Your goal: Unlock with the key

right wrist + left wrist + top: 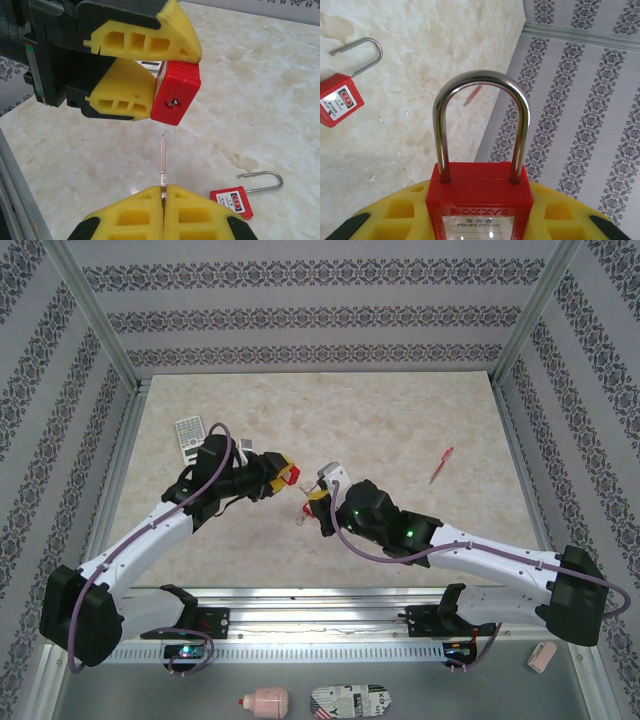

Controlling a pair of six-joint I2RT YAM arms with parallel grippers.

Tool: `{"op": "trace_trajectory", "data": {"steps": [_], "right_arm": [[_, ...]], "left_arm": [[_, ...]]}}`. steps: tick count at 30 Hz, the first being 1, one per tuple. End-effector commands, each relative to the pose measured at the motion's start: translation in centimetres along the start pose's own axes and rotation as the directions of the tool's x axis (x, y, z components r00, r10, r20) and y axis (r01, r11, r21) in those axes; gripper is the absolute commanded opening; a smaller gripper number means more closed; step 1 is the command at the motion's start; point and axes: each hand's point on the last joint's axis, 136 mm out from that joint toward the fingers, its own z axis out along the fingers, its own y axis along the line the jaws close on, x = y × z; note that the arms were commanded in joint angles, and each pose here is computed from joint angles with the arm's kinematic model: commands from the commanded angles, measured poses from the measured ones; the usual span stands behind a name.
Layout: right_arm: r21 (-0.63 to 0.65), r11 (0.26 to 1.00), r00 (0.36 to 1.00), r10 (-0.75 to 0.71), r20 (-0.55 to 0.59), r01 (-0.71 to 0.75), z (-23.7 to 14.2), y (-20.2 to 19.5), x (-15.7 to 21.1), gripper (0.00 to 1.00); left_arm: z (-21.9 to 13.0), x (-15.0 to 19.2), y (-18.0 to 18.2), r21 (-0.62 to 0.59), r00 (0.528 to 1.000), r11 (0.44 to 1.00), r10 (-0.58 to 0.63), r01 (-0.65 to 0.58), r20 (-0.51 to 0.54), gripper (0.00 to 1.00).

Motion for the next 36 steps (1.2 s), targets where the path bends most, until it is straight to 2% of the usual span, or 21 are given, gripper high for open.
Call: {"op": "trace_trajectory", "data": {"steps": [1, 24, 36], "right_arm": [[-0.025, 1.0, 0.999, 0.013, 0.037, -0.012, -0.2, 0.7, -1.0, 0.0], [-0.048, 0.999, 0.999, 0.015, 0.043, -0.013, 1.2, 1.4, -1.8, 0.0], [-0.049, 0.998, 0.999, 0.034, 0.037, -0.032, 1.5, 1.0, -1.4, 0.0]], "left_arm": [[-0.7, 0.2, -0.2, 0.0, 1.0, 1.0, 0.028, -0.028, -0.002, 0.0], [-0.2, 1.2, 0.8, -0.012, 0.999, 0.999, 0.034, -0.034, -0.001, 0.0], [-0.2, 1.3, 0.3, 0.025, 0.999, 0.999, 0.035, -0.035, 0.003, 0.0]]}}
